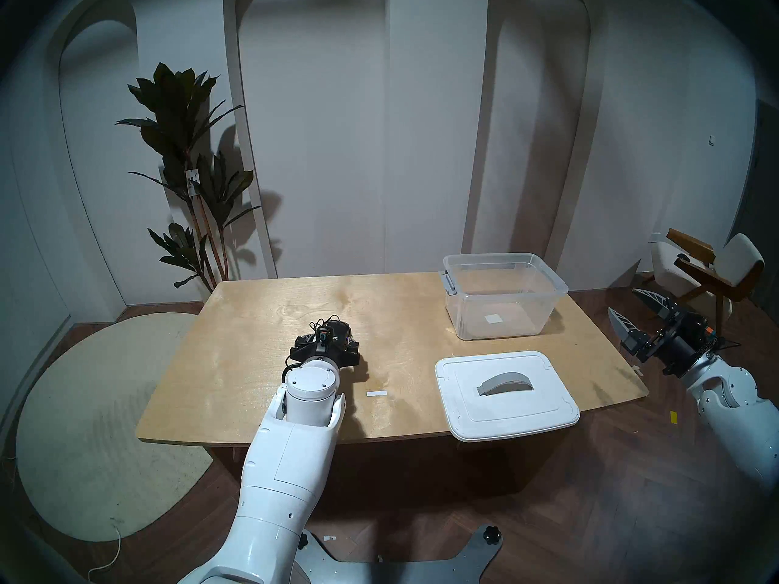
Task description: Open a storage container and put mouse inside
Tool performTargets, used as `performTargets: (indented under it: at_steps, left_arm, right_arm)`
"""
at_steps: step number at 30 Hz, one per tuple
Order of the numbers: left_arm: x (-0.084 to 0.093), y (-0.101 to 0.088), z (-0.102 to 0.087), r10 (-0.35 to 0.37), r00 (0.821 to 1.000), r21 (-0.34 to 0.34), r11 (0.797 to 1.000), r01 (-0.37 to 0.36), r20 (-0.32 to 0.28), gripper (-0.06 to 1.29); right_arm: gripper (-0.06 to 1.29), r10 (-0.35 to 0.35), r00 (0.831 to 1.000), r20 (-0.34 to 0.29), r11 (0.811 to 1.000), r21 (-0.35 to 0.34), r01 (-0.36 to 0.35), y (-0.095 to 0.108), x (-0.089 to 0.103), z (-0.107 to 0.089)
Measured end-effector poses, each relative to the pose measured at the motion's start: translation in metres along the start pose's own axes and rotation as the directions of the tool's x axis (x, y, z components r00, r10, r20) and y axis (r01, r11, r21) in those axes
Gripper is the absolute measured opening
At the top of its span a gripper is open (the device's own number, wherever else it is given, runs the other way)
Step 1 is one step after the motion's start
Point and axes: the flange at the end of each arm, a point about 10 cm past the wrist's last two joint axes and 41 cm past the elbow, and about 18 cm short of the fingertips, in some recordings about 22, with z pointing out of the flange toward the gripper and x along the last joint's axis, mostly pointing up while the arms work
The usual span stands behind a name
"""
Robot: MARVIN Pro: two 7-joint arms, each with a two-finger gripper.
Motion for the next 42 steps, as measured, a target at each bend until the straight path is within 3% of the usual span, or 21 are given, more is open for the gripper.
performTargets:
  at_steps: [13, 28, 38, 42]
  left_arm:
    - [-0.011, 0.022, -0.001, -0.047, 0.998, 0.013, 0.999, 0.046, 0.038, 1.23]
    - [-0.018, 0.014, 0.023, -0.137, 0.988, 0.092, 0.987, 0.13, 0.074, 1.23]
    - [-0.007, 0.021, 0.032, -0.182, 0.982, 0.078, 0.981, 0.178, 0.051, 1.23]
    - [-0.013, 0.028, 0.039, -0.186, 0.98, 0.063, 0.981, 0.182, 0.071, 1.23]
  right_arm:
    - [1.25, 0.0, 1.0, -0.005, 1.0, -0.001, 0.0, 0.001, 0.001, 0.001]
    - [1.25, 0.001, 1.0, -0.005, 1.0, -0.008, -0.001, 0.002, 0.001, 0.001]
    - [1.25, 0.001, 1.0, -0.005, 1.0, -0.01, -0.001, 0.002, 0.0, 0.001]
    - [1.25, 0.001, 1.0, -0.005, 1.0, -0.011, -0.001, 0.002, 0.0, 0.001]
